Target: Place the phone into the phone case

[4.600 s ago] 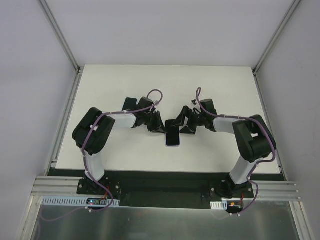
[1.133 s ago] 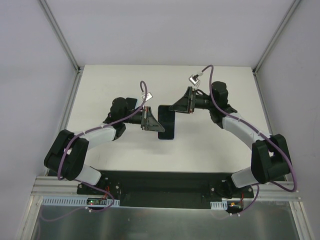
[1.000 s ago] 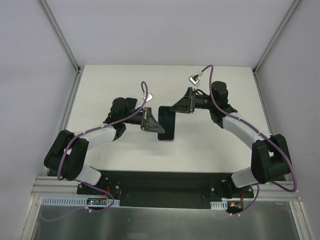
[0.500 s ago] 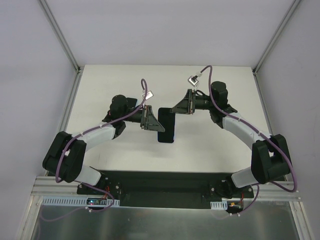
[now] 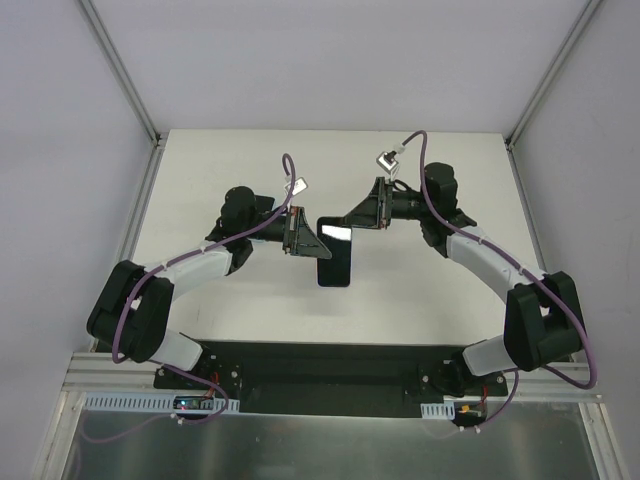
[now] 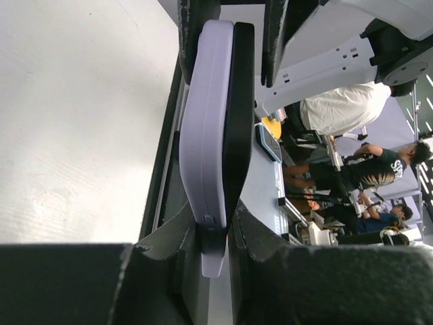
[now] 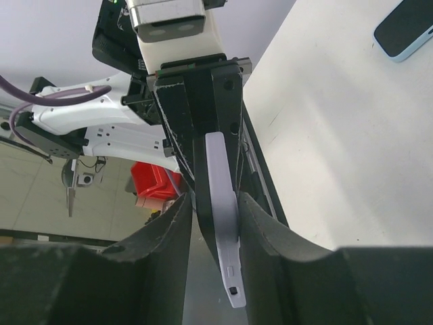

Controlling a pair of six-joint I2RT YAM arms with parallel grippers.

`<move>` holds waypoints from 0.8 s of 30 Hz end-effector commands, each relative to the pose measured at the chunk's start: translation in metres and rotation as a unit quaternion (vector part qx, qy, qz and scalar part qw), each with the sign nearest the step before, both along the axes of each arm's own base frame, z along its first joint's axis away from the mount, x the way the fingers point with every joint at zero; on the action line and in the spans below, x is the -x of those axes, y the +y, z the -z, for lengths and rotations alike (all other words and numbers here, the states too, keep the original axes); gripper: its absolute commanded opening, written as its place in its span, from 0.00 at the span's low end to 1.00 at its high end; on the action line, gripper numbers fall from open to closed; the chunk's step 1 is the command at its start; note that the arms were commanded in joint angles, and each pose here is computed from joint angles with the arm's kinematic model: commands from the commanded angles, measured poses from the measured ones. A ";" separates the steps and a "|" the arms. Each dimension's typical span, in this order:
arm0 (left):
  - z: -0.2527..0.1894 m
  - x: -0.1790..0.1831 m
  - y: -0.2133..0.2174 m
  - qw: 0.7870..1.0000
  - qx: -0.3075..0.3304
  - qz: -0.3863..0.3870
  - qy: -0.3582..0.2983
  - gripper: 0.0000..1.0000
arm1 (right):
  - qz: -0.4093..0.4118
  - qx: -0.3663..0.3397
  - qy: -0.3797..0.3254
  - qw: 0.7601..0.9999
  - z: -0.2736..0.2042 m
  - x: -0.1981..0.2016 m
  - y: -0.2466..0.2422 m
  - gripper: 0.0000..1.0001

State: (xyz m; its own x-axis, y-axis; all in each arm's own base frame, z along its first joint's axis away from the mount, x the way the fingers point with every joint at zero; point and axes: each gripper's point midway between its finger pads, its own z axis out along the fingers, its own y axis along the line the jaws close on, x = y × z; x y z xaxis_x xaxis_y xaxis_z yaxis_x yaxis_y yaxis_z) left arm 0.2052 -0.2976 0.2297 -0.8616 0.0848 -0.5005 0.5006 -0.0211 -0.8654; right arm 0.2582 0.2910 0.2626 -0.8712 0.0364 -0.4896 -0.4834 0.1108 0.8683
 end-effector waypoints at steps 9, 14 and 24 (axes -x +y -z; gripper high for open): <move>0.005 -0.015 -0.007 0.999 -0.006 -0.015 -0.028 0.22 | -0.010 -0.021 -0.001 1.000 -0.020 0.002 0.001 0.09; -0.001 -0.018 -0.008 0.999 -0.004 -0.021 -0.025 0.40 | -0.028 -0.016 -0.025 0.999 -0.011 0.008 0.000 0.01; -0.009 -0.024 -0.010 0.999 0.001 -0.024 -0.027 0.00 | -0.033 -0.011 -0.014 0.999 -0.008 0.012 0.000 0.42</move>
State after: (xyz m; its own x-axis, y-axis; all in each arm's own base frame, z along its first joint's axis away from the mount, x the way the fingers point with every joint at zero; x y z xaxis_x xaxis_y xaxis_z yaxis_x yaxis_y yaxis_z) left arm 0.2154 -0.3016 0.2231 -0.8725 0.0850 -0.4812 0.4838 0.0117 -0.8751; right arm 0.2635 0.2902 0.2533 -0.8828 0.0355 -0.4684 -0.4613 0.1230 0.8787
